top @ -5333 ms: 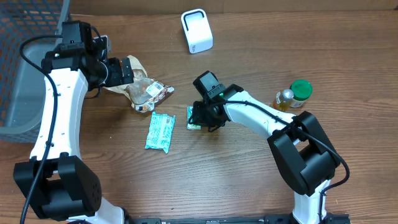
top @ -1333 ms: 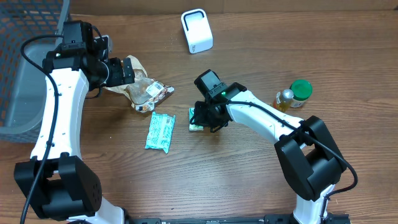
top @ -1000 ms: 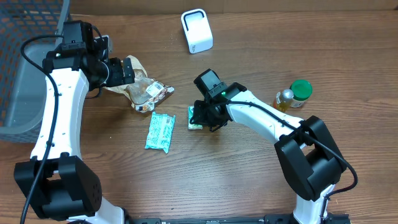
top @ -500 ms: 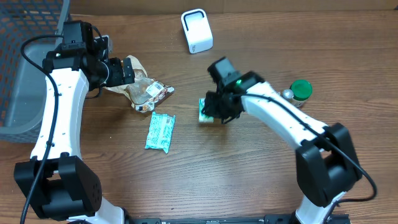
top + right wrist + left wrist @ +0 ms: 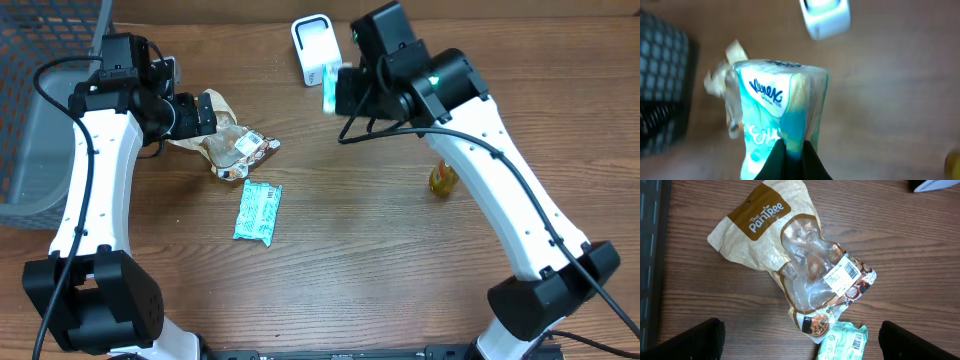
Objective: Scan the item barcode
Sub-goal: 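Lift the Kleenex pack and carry it up to the white scanner, then hold the Kleenex pack in front of the white scanner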
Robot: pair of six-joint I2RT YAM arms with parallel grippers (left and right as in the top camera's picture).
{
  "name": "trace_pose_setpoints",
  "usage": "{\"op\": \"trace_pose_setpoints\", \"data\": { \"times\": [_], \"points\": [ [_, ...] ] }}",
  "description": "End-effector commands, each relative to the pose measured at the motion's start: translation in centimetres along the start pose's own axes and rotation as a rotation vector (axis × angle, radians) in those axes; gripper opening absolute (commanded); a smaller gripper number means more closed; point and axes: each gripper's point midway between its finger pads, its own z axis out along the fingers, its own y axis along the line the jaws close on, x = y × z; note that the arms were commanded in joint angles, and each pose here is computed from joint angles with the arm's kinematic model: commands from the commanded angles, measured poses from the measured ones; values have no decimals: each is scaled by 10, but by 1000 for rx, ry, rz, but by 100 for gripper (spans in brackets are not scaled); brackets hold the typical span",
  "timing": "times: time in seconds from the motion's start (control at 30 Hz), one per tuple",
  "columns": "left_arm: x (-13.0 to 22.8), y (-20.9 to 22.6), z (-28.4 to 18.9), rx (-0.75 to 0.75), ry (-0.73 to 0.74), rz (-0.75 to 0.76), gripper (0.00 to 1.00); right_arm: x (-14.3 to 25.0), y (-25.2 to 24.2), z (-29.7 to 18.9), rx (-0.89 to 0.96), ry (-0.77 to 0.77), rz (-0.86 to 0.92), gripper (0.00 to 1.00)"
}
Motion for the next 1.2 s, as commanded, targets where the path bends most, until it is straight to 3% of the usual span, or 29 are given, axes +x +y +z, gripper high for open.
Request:
{"op": "trace_pose_setpoints", "data": {
  "times": [0.0,0.67,1.17],
  "points": [
    [-1,-5,-2,14,-7,38,100,-27,-7,2,56,-109,-75,4],
    [-1,-5,-2,15,-7,37,100,-115,-25,128,348,-450,-385,4],
    [-1,-5,-2,14,-7,38,99,-135,-28,199,578,-514,-939,4]
  ]
}}
